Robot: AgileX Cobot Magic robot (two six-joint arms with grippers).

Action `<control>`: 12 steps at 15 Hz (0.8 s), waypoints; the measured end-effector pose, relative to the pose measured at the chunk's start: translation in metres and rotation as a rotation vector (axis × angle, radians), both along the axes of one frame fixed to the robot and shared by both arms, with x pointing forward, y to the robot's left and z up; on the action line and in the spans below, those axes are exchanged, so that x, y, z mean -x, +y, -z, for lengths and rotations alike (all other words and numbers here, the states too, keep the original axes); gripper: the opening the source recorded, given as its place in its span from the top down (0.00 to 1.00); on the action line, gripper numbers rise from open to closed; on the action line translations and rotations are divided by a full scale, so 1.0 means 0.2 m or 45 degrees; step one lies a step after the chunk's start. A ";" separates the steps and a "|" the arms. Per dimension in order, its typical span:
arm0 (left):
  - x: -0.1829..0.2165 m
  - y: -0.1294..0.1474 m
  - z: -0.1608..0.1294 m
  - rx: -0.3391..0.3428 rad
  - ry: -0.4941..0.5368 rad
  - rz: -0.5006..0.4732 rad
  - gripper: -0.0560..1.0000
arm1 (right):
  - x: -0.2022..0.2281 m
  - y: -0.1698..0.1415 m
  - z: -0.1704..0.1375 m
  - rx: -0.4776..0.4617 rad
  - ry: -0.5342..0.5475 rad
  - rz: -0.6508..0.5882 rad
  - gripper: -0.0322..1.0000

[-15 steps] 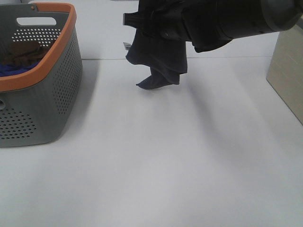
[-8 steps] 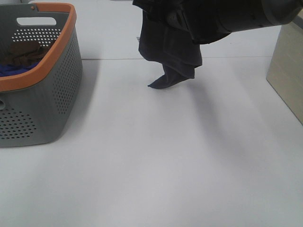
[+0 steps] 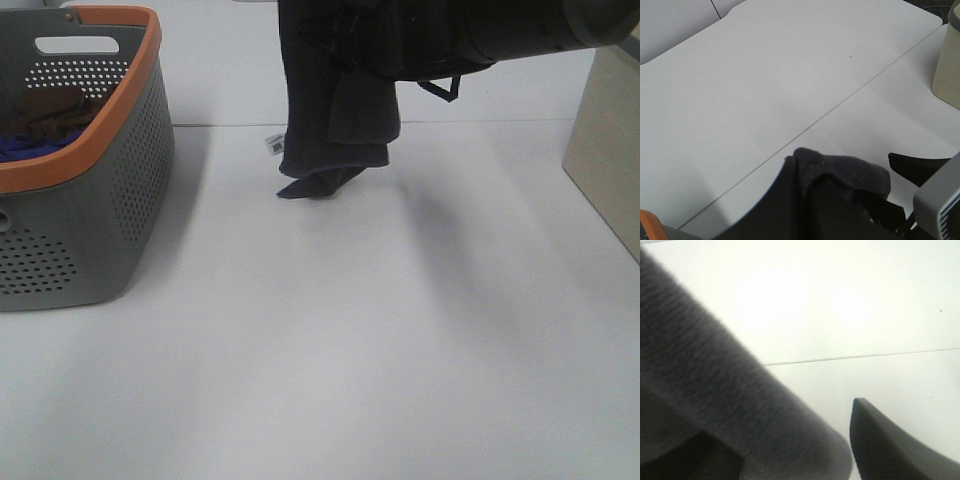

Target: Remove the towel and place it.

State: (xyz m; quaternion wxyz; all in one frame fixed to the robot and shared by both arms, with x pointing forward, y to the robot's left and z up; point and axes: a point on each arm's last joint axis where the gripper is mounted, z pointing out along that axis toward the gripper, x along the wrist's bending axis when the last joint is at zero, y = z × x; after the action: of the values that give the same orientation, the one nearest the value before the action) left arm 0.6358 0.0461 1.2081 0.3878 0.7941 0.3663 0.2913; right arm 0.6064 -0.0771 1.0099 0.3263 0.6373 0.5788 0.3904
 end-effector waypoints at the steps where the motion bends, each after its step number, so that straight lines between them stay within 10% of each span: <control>1: 0.00 0.00 0.00 0.010 0.008 0.008 0.95 | 0.00 0.00 0.00 0.006 -0.001 0.005 0.47; 12: 0.00 -0.01 0.03 -0.014 0.047 0.018 0.95 | -0.04 0.07 0.19 -0.039 0.108 -0.078 0.47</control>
State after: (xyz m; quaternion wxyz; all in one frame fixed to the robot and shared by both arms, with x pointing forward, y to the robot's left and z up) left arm 0.6362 0.0440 1.2017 0.3786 0.8040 0.3662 0.2760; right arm 0.6134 -0.0623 0.9719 0.2798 0.6402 0.6053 0.3815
